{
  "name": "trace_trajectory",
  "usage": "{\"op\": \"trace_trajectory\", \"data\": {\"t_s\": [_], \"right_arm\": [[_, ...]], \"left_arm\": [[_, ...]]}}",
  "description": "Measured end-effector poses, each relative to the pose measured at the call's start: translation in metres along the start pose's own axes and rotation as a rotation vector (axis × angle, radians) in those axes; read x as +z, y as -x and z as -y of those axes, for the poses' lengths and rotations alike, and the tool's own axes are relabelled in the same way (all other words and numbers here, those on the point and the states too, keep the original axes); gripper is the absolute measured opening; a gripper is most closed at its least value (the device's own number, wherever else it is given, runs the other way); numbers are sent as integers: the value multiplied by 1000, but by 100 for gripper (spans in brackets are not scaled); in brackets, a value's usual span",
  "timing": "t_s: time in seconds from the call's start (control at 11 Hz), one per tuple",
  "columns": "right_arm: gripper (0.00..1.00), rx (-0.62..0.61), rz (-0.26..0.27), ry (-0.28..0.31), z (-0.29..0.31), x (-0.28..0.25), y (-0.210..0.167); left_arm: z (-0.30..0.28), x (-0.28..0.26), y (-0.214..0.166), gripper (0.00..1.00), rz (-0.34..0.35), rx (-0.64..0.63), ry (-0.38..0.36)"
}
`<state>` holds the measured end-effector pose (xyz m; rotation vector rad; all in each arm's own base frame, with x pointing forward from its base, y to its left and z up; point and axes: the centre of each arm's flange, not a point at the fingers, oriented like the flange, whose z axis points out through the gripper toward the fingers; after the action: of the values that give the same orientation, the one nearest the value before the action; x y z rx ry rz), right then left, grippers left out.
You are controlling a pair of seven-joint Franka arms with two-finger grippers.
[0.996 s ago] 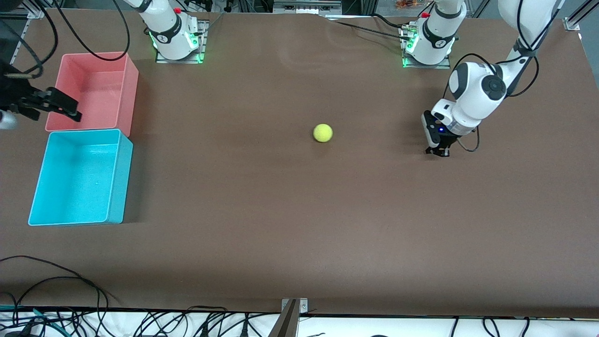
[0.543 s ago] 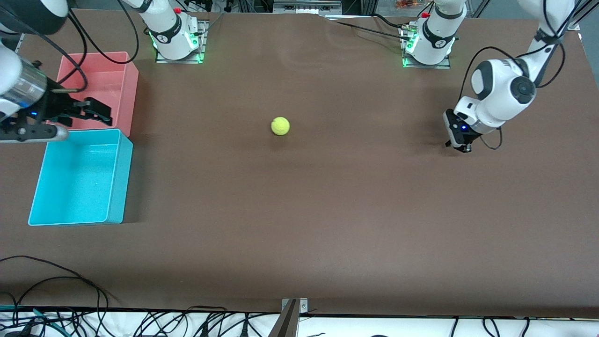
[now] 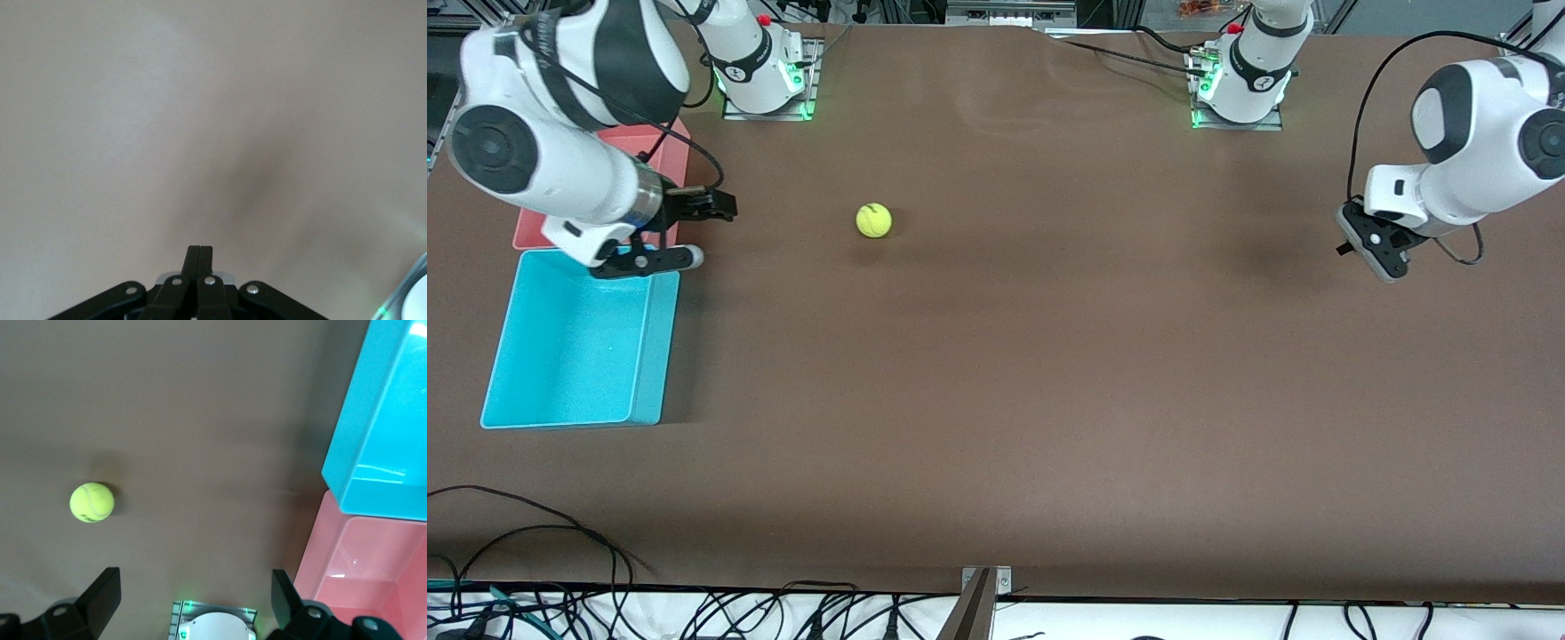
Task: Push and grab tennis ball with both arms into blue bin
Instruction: 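Grasp the rolling ball with the right gripper while the left gripper withdraws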
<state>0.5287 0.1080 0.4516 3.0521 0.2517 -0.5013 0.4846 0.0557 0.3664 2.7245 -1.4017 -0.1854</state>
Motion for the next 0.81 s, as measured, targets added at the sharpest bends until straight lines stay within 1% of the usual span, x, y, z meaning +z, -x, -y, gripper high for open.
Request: {"op": "trace_trajectory", "data": {"t_s": [0.18,0.27,0.36,0.45,0.63,0.72,0.81], "right_arm": [[100,-9,41,15,24,26,8],[100,-18,52,23,34,43,12],[100,-26,68,29,40,63,17],[100,-30,93,34,41,87,25],[100,-32,143,42,40,126,42],[100,-34,169,46,39,142,49],[100,-36,188,49,39,158,55]], "left_arm": [[1,-36,-18,1,6,-161,1],[-1,-56,-29,4,3,-257,-10],[-1,-75,-38,6,-7,-362,-25],[0,-90,-41,12,-23,-457,-40],[4,-108,-44,37,-57,-620,-53],[4,-116,-46,48,-73,-686,-57],[4,-126,-47,61,-77,-746,-55]]}}
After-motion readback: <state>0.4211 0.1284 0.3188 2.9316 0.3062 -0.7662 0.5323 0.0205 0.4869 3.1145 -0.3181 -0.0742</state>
